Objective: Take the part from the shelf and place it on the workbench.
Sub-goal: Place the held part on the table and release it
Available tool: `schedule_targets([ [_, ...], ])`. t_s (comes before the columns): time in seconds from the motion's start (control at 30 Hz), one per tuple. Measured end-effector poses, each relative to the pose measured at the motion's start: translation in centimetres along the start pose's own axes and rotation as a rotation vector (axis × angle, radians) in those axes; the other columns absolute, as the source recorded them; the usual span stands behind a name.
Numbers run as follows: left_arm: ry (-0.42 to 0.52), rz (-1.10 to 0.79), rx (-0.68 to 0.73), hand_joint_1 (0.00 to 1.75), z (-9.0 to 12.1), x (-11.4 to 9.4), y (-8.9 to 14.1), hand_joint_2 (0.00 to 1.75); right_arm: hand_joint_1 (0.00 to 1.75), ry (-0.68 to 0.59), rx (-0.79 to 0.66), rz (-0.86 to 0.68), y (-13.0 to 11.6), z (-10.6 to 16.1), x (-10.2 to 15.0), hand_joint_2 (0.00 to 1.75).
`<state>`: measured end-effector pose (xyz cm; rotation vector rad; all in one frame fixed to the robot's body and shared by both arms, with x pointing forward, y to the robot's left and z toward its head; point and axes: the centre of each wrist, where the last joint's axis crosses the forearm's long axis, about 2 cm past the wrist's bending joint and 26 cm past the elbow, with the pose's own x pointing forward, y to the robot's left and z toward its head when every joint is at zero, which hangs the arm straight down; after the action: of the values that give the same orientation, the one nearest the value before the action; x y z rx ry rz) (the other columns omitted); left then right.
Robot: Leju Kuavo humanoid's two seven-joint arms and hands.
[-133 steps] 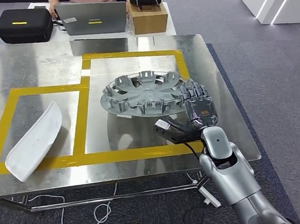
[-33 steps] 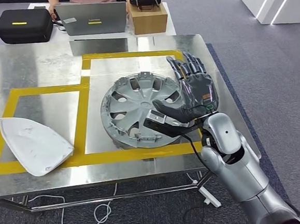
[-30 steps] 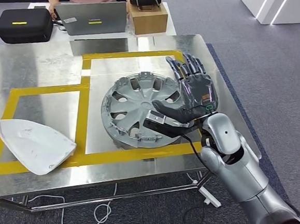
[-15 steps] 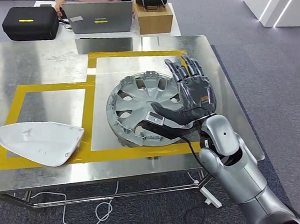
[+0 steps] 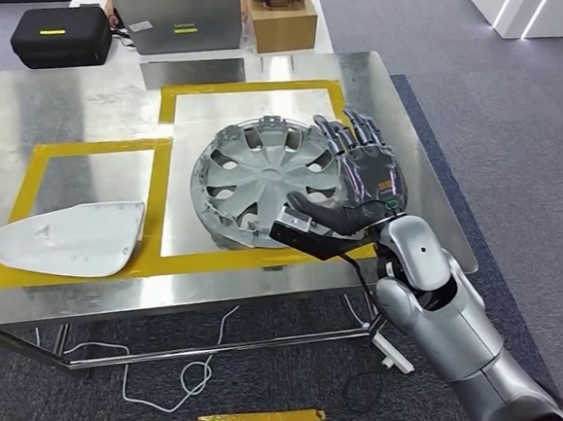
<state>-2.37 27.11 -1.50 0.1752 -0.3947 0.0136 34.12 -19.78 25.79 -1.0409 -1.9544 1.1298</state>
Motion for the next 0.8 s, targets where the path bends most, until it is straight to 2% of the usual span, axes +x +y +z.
schedule_targets([
  [0.8,0.01,-0.031,-0.005,0.0,0.06,-0.03,-0.11,0.0,0.0,0.052,0.039,-0.007,0.4,0.28,-0.65,0.0],
])
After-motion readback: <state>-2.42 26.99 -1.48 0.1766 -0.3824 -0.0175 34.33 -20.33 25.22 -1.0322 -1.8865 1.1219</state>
